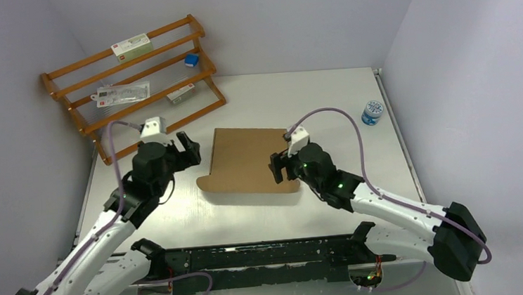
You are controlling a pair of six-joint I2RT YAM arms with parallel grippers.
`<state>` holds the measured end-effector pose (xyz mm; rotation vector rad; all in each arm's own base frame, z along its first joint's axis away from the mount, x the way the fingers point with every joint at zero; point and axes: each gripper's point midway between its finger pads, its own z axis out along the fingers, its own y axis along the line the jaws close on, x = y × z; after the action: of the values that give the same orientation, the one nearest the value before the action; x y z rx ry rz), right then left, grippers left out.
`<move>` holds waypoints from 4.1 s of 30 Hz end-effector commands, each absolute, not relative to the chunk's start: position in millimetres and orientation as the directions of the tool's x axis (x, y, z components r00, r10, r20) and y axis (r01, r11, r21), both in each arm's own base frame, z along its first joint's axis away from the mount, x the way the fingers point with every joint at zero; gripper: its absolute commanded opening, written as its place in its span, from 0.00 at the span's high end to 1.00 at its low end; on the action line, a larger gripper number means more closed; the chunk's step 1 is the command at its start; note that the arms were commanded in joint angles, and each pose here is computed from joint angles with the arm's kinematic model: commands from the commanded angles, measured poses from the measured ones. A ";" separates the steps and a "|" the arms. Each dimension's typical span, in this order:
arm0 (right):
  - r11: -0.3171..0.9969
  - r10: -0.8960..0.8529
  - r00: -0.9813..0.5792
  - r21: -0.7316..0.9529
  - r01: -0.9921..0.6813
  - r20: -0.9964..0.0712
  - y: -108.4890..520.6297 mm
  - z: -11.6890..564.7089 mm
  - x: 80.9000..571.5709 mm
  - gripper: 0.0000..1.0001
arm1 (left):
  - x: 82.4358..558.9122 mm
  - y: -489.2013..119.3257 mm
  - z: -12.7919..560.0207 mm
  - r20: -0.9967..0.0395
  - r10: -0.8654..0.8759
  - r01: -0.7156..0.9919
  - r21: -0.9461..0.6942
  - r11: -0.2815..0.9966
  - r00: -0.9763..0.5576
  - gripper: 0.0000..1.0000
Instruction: Fold the paper box
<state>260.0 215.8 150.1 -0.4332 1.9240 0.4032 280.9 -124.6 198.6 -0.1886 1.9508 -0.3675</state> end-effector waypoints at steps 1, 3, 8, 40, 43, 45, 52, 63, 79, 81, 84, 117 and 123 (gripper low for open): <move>0.772 -0.299 -0.261 -0.072 -0.631 -0.918 246.4 150.3 247.5 0.17 | 273.9 -92.5 223.9 -0.912 -0.205 -0.024 -0.211 0.977 -0.355 0.10; 0.719 -0.372 -0.191 -0.151 -0.679 -0.908 263.1 149.7 237.7 0.17 | 272.8 -88.7 224.9 -0.915 -0.177 -0.027 -0.179 0.983 -0.363 0.07; 0.567 -0.577 -0.002 -0.399 -0.721 -0.817 295.8 136.8 210.6 0.16 | 272.8 -92.0 228.5 -0.918 -0.107 0.044 -0.133 0.990 -0.383 0.04; 0.182 -0.909 0.349 -0.970 -0.161 -0.229 325.7 110.9 216.5 0.84 | 282.5 -61.5 211.1 -0.909 -0.097 0.064 -0.135 0.989 -0.406 0.05; 0.201 -0.904 0.361 -0.973 -0.109 -0.227 320.2 129.3 217.5 1.00 | 283.0 -64.1 210.8 -0.908 -0.094 0.078 -0.137 0.988 -0.409 0.06; 0.220 -0.897 0.372 -0.972 -0.087 -0.237 318.1 145.7 217.2 1.00 | 283.2 -67.2 211.9 -0.909 -0.088 0.097 -0.139 0.986 -0.408 0.06; 0.226 -0.852 0.340 -0.865 -0.448 -0.399 340.6 160.4 213.1 1.00 | 286.2 -60.8 236.3 -0.929 -0.111 0.065 -0.142 0.988 -0.352 0.06; 0.177 -0.796 0.290 -0.662 -0.728 -0.532 339.5 230.9 220.8 1.00 | 275.8 -45.8 317.4 -0.972 -0.122 0.035 -0.132 0.991 -0.201 0.06; 0.104 -0.756 0.219 -0.444 -0.890 -0.616 318.1 245.5 289.1 1.00 | 290.4 -102.3 285.6 -0.950 0.027 0.351 -0.089 0.932 -0.312 0.07; 0.099 -0.762 0.189 -0.400 -0.911 -0.619 314.7 237.1 302.3 1.00 | 297.9 -108.5 278.8 -0.945 0.051 0.382 -0.081 0.921 -0.323 0.08; 0.098 -0.777 0.151 -0.355 -0.930 -0.611 312.9 226.5 317.1 0.95 | 304.5 -114.4 277.6 -0.941 0.076 0.412 -0.071 0.909 -0.330 0.08; 0.826 -0.489 -0.341 -0.301 -0.476 -0.803 205.6 280.8 330.8 0.27 | 342.7 -137.2 248.7 -0.880 0.230 0.534 -0.032 0.845 -0.416 0.23; 0.882 -0.424 -0.376 -0.280 -0.379 -0.824 169.4 277.3 324.0 0.31 | 347.8 -137.9 245.6 -0.867 0.240 0.532 -0.035 0.846 -0.438 0.27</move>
<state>323.1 198.6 266.7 -0.7607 1.9953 -0.0204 344.5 -133.7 235.5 0.5440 2.0501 -0.3563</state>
